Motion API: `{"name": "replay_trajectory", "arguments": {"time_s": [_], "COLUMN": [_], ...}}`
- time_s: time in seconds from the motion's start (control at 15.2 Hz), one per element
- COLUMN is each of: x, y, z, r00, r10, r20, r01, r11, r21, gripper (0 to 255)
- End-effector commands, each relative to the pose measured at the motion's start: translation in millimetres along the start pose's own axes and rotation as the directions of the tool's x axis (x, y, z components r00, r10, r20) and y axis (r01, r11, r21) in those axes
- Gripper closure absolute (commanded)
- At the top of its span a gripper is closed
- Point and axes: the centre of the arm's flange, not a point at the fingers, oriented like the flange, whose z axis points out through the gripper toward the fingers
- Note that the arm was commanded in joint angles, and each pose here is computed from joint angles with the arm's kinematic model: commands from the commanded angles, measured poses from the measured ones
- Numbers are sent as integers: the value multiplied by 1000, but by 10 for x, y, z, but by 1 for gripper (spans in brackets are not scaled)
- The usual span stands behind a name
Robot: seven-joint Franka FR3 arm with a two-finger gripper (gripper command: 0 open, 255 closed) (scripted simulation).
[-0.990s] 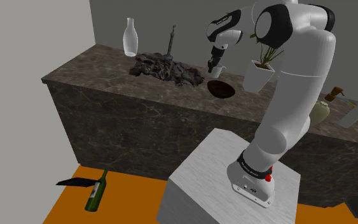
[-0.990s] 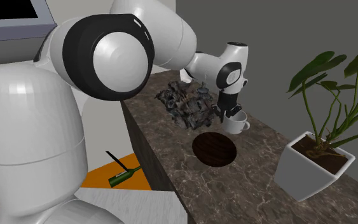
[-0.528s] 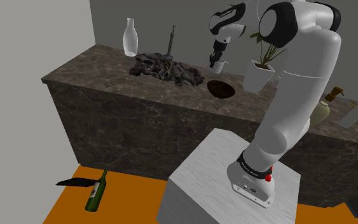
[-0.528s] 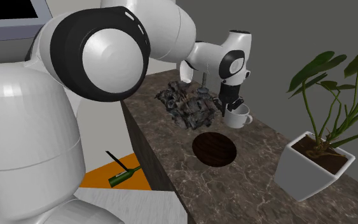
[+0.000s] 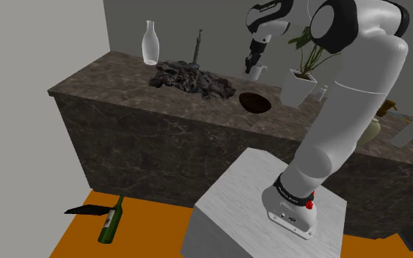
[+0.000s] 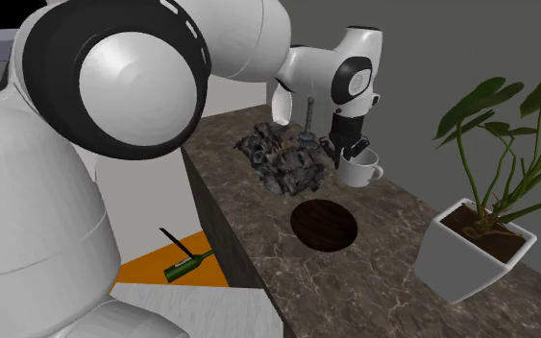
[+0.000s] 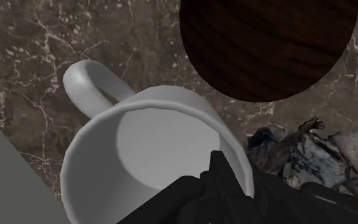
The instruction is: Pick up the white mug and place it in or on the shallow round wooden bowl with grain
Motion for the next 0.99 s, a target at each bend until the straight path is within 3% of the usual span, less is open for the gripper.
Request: {"name": "replay_trajectory", "arguments": {"time_s": [0.0,0.66,0.92], "x": [-185,-1279,-1299], "y": [-111,-828,-844], "z": [-39,-216,-60], "r00": [1000,1000,1000], "r10": [0,0,0], "r20": [0,0,0], "r01": [0,0,0], "r11": [1000,1000,1000], "r21": [0,0,0], "gripper": [255,255,255]}}
